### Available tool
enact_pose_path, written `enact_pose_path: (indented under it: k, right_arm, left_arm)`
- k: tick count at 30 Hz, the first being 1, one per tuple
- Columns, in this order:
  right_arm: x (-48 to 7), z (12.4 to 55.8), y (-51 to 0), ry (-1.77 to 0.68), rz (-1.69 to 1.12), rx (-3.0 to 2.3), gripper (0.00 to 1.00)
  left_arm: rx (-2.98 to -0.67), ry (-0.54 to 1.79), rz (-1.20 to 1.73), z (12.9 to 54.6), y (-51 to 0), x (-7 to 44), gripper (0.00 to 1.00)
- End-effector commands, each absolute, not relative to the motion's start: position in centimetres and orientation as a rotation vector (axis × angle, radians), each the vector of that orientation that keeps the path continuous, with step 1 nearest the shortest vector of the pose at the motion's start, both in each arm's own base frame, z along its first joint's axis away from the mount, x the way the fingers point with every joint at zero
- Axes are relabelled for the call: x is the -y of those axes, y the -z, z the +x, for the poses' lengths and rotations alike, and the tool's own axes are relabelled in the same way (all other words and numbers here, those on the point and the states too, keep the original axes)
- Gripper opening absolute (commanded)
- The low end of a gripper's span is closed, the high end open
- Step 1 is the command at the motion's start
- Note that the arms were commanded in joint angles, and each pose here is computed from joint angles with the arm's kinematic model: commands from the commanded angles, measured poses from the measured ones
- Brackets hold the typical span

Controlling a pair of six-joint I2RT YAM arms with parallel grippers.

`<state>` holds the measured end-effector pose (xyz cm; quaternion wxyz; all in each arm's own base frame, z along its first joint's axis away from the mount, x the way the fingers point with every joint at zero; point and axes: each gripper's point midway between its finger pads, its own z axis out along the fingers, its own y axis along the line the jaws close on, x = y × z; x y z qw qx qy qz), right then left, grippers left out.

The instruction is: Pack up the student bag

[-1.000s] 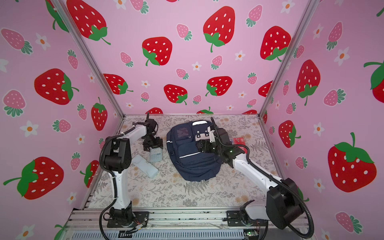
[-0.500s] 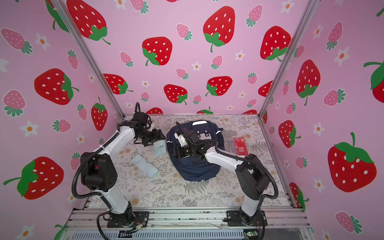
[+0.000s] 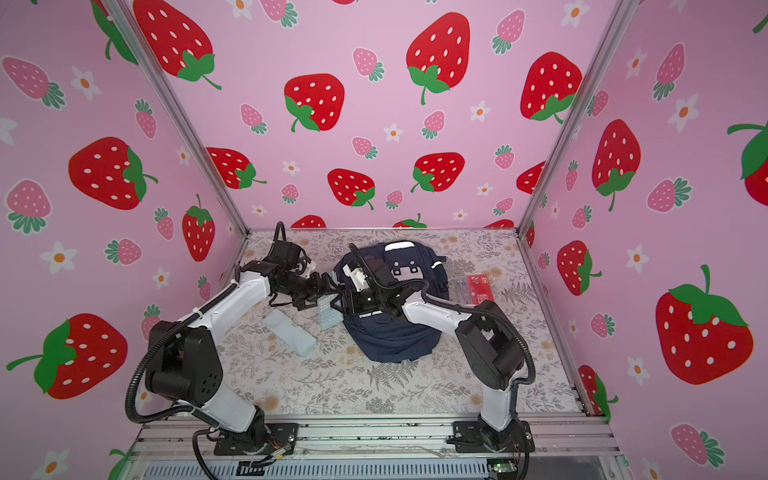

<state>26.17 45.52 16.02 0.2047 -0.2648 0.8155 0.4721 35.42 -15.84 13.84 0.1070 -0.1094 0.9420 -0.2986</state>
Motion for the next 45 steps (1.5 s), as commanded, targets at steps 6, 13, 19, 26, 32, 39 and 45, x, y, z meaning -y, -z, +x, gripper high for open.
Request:
enact_pose_path:
  k: [6,13,19,26,32,39,45]
  right_arm:
    - [-46.9,26.0,-16.3,-1.36,-0.756,-2.266,0.37]
    - [-46.8,25.5,-15.9,-1.362,-0.756,-2.283,0.23]
    - [-47.0,25.2,-16.1,-1.396,-0.75,-2.281,0.12]
    - [-47.1,25.1,-16.6,-1.417,-0.743,-2.269,0.03]
    - [-46.8,25.9,-16.2,-1.384,-0.71,-2.295,0.0]
    - [-44.2,28.8,-16.1,-1.312,-0.587,-2.342,0.0]
    - [-43.6,30.2,-16.2,-1.279,-0.542,-2.345,0.0]
  left_arm:
    - [-2.728,0.935,-0.297,35.0,-14.6,17.0,0.13]
    - [-2.722,0.94,-0.29,35.0,-14.5,17.0,0.13]
    - [-2.716,0.938,-0.282,35.0,-14.3,17.1,0.15]
    - [-2.665,0.945,-0.229,35.2,-15.1,17.4,0.93]
    - [-2.581,0.923,-0.142,35.7,-17.4,17.2,0.99]
    - [-2.466,0.921,-0.023,34.8,-19.7,17.1,0.99]
    - [-2.426,0.932,-0.026,33.9,-19.8,16.5,0.99]
